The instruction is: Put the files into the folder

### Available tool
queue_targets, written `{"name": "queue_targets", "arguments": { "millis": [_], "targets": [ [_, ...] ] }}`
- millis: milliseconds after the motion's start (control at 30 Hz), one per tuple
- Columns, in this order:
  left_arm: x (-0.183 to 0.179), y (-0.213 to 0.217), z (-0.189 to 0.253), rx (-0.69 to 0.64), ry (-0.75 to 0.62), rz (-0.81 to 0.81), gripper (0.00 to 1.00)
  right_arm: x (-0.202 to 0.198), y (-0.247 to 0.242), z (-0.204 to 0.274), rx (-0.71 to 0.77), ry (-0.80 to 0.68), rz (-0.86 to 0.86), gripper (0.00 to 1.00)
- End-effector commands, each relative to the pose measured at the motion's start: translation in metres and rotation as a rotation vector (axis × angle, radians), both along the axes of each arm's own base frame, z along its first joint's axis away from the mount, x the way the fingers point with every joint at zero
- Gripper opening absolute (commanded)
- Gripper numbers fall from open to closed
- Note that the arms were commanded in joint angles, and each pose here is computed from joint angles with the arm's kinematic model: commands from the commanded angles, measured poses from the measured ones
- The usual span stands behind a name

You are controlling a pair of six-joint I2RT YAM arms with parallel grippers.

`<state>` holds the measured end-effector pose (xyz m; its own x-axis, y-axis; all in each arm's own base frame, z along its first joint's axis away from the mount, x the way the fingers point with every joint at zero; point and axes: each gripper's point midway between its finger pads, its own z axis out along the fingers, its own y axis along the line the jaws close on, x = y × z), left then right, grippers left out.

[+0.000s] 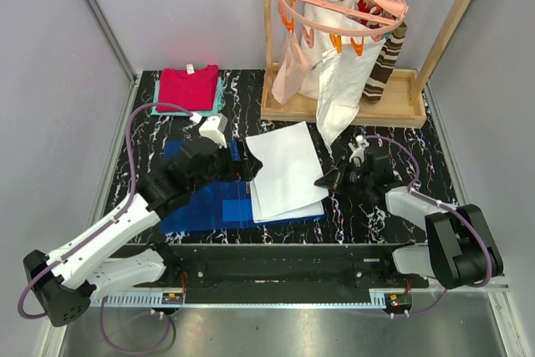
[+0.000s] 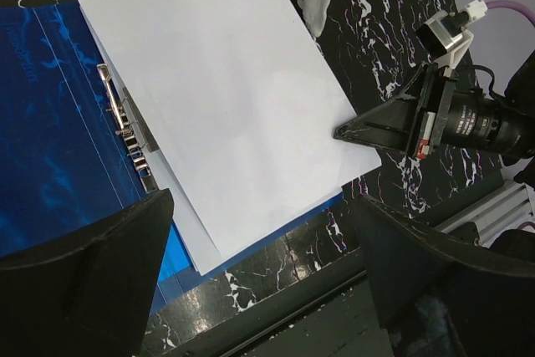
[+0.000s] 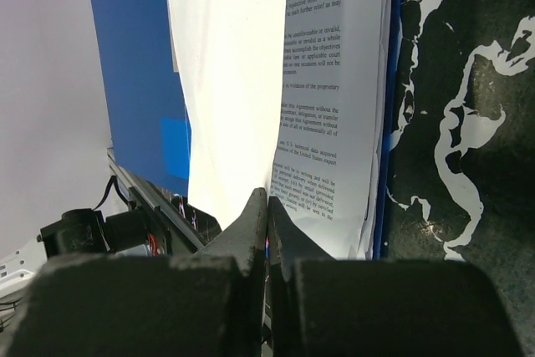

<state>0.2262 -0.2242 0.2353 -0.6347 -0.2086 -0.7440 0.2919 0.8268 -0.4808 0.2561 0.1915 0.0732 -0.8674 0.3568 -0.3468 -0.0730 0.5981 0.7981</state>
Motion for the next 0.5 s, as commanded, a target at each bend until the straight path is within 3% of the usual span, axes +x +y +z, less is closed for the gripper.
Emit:
{"name": "queue_targets", "arguments": {
  "millis": [0,467],
  "targets": [
    [0.002,-0.005,0.01,-0.05,-0.03,-0.009,0.92,0.01,-0.002,0.013,-0.006,-0.083,-0.017,0.0],
    [0.002,-0.007,0.006,-0.042,-0.02,-0.022,0.92,0.003,-0.011,0.003,-0.051,-0.071,-0.021,0.0]
  ]
}}
